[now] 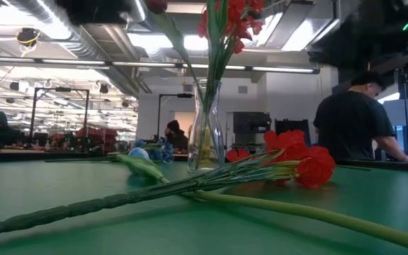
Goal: Sort flowers into vase by color
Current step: Put the right blue flower into the yellow vase
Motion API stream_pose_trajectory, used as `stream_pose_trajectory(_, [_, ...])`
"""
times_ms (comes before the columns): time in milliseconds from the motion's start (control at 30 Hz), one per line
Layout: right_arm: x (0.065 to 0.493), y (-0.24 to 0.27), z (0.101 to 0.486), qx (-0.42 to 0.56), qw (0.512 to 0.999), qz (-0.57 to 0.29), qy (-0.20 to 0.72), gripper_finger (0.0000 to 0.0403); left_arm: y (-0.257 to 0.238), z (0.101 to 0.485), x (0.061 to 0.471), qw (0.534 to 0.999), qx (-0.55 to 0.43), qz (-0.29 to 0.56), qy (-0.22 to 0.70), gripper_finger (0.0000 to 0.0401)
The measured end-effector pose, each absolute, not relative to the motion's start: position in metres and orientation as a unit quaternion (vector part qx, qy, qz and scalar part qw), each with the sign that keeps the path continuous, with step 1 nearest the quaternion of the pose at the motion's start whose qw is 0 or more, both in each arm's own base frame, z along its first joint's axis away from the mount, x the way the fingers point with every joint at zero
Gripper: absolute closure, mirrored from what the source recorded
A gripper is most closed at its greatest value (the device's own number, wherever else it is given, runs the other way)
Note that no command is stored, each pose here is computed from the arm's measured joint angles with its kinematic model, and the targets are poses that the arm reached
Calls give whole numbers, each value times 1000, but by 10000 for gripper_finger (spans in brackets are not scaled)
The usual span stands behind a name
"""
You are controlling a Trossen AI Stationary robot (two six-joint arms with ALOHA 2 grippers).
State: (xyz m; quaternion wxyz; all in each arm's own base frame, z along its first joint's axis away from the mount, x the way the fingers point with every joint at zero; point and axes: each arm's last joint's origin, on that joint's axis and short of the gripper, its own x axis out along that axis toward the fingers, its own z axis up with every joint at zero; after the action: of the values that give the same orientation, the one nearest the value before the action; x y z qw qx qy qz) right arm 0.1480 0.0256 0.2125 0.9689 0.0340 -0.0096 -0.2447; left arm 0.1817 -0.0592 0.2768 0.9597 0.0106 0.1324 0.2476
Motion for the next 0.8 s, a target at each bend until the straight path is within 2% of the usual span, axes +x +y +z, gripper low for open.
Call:
stream_pose_trajectory(67, [148,20,211,13,948,-315,42,127,-53,270,180,950,-9,271,155,167])
stream_pose_trajectory(167, [149,6,217,13,930,-352,105,127,-45,262,180,945,-57,255,196,167])
stream_pose_trajectory(267, [151,-11,225,38,917,-361,168,127,-39,258,185,946,-86,222,220,167])
stream_pose_trajectory(433, [153,-47,231,87,886,-388,240,127,-26,258,188,941,-88,240,223,167])
stream_pose_trajectory(633, [162,-87,214,132,869,-368,303,127,-12,263,195,952,-94,211,200,167])
stream_pose_trajectory(800, [168,-114,194,148,850,-373,341,127,-2,250,200,969,-103,163,151,167])
